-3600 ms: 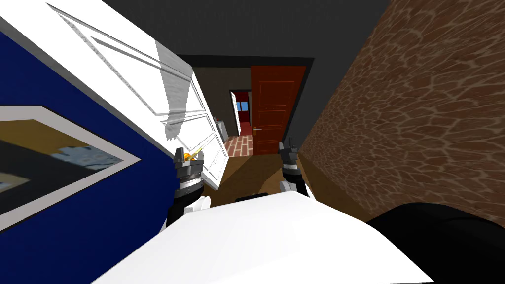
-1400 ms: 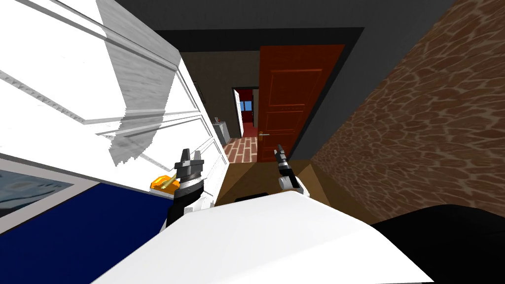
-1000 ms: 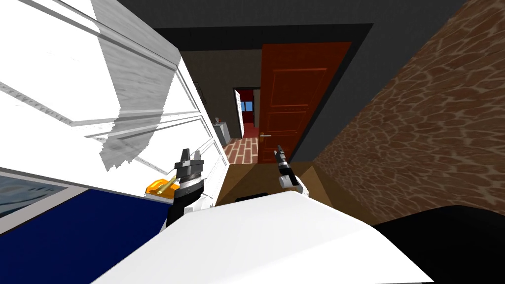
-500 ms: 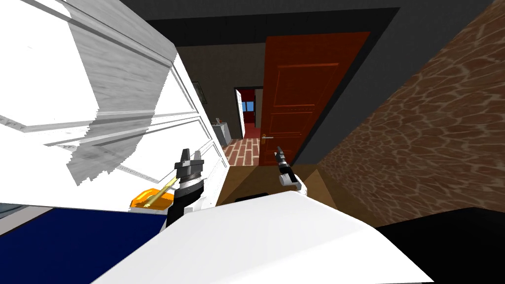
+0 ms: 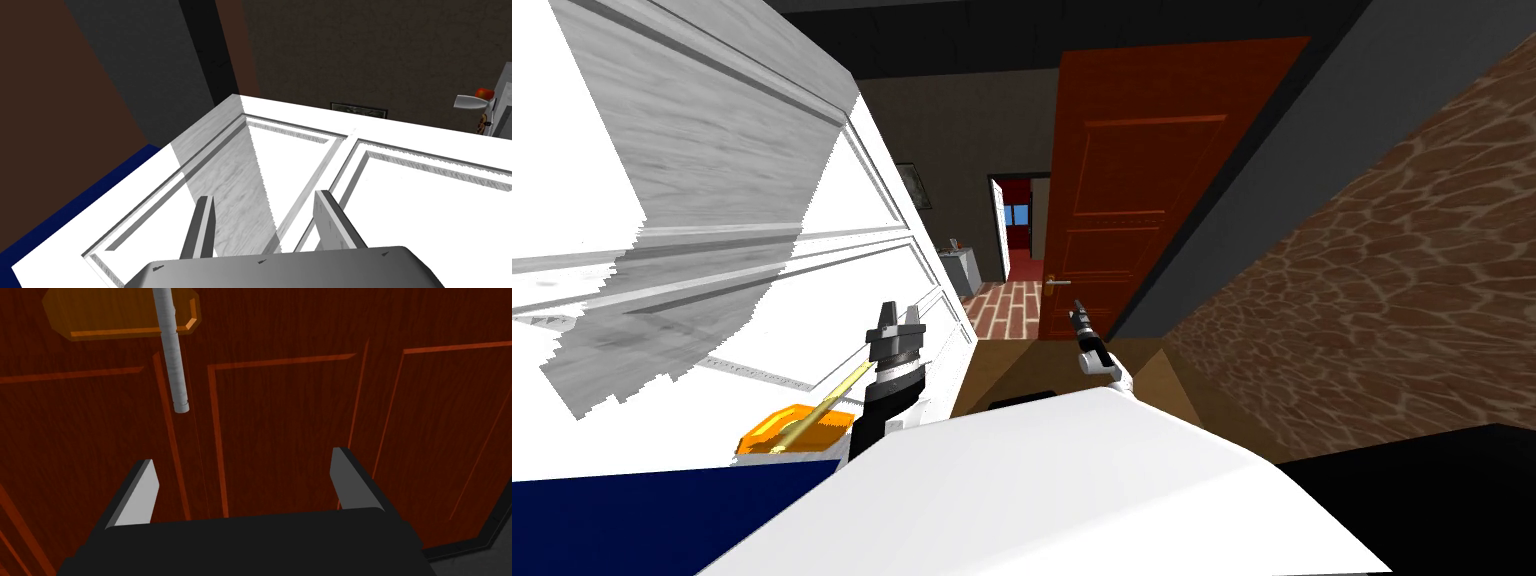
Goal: Pull the door open
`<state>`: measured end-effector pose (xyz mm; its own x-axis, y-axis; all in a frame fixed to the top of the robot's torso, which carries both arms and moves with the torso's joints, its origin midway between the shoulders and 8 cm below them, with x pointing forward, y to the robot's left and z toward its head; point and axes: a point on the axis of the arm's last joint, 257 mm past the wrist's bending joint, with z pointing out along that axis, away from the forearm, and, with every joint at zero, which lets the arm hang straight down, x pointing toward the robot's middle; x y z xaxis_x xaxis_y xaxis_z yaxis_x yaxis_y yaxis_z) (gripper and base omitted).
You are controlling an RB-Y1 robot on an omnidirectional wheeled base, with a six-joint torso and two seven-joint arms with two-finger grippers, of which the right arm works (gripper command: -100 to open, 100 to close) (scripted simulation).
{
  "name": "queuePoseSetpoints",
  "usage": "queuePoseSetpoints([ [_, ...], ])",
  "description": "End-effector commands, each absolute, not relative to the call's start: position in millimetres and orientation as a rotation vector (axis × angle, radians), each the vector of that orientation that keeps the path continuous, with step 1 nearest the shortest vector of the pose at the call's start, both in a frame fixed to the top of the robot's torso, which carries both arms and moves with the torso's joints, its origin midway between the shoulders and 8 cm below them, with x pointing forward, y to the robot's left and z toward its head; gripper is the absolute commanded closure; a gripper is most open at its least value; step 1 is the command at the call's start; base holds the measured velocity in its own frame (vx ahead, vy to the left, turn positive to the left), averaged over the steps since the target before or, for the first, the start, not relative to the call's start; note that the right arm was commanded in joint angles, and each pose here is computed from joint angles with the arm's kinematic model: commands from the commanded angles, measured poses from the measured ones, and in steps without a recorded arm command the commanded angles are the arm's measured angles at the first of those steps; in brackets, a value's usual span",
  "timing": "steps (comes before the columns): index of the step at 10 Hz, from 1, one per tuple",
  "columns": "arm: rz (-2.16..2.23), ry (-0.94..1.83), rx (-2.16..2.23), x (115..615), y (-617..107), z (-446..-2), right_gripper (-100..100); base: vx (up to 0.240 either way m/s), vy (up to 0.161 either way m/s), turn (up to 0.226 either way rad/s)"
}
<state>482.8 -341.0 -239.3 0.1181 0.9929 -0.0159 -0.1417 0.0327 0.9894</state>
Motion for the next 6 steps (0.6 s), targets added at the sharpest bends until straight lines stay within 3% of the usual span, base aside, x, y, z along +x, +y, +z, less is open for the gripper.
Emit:
queuePoseSetpoints([
  [1,1.156,1.041,1.162,487,-348,-247,-100,0.13,-0.002,0.027],
  [6,1.113,1.067,1.235,497,-368,-275,-100,0.153,-0.011,0.026],
])
